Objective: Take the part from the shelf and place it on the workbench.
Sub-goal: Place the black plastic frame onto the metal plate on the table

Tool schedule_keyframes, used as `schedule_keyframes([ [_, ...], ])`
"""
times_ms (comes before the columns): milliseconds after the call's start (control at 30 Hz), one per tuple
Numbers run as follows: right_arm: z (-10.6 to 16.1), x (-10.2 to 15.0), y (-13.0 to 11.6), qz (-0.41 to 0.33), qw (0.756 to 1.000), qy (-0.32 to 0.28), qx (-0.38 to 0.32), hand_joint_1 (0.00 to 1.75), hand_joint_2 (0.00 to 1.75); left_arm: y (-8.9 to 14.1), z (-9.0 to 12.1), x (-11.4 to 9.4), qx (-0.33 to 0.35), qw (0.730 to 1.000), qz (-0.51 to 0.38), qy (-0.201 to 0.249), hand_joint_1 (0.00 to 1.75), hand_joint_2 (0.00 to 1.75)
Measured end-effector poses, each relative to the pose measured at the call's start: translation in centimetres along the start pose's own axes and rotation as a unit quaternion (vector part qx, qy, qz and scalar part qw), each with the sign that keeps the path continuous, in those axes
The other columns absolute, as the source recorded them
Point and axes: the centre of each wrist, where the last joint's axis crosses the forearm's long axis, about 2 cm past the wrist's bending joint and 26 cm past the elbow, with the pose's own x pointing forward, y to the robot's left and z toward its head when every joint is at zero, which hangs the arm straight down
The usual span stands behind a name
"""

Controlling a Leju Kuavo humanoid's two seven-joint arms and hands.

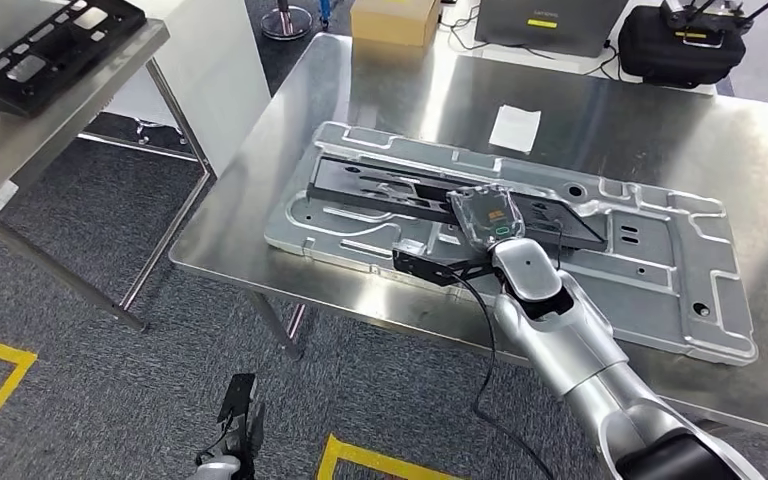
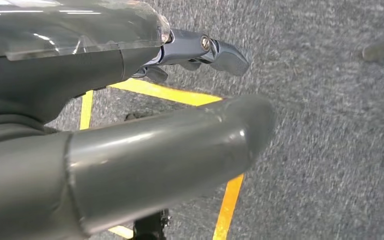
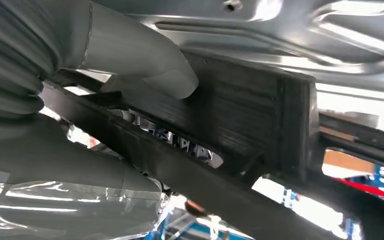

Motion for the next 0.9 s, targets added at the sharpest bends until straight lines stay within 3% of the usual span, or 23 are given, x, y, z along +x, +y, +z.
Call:
schedule_keyframes([
  [400,0.4,-1.1,2.2,-0.009,0.999,0.027,0.033,1.75,1.75,0.6,-0.2,0.3,0.007,1.000,0.009,-0.006,0.00,0.00],
  [500,0.4,-1.3,2.3,-0.011,0.999,0.031,0.036,0.44,1.75,0.6,-0.2,0.3,0.006,1.000,0.008,-0.007,0.00,1.31],
  [533,0.4,-1.4,2.3,-0.011,0.999,0.032,0.036,0.00,1.75,0.6,-0.2,0.4,0.006,1.000,0.007,-0.007,0.00,1.31],
  [633,0.5,-1.6,2.5,-0.015,0.999,0.035,0.038,0.00,1.75,0.6,-0.3,0.4,0.006,1.000,0.005,-0.006,0.00,0.00],
  [900,2.5,-1.2,4.7,-0.104,0.994,0.028,0.031,0.00,1.75,0.6,-0.3,0.3,0.008,1.000,0.019,-0.007,0.00,0.00],
])
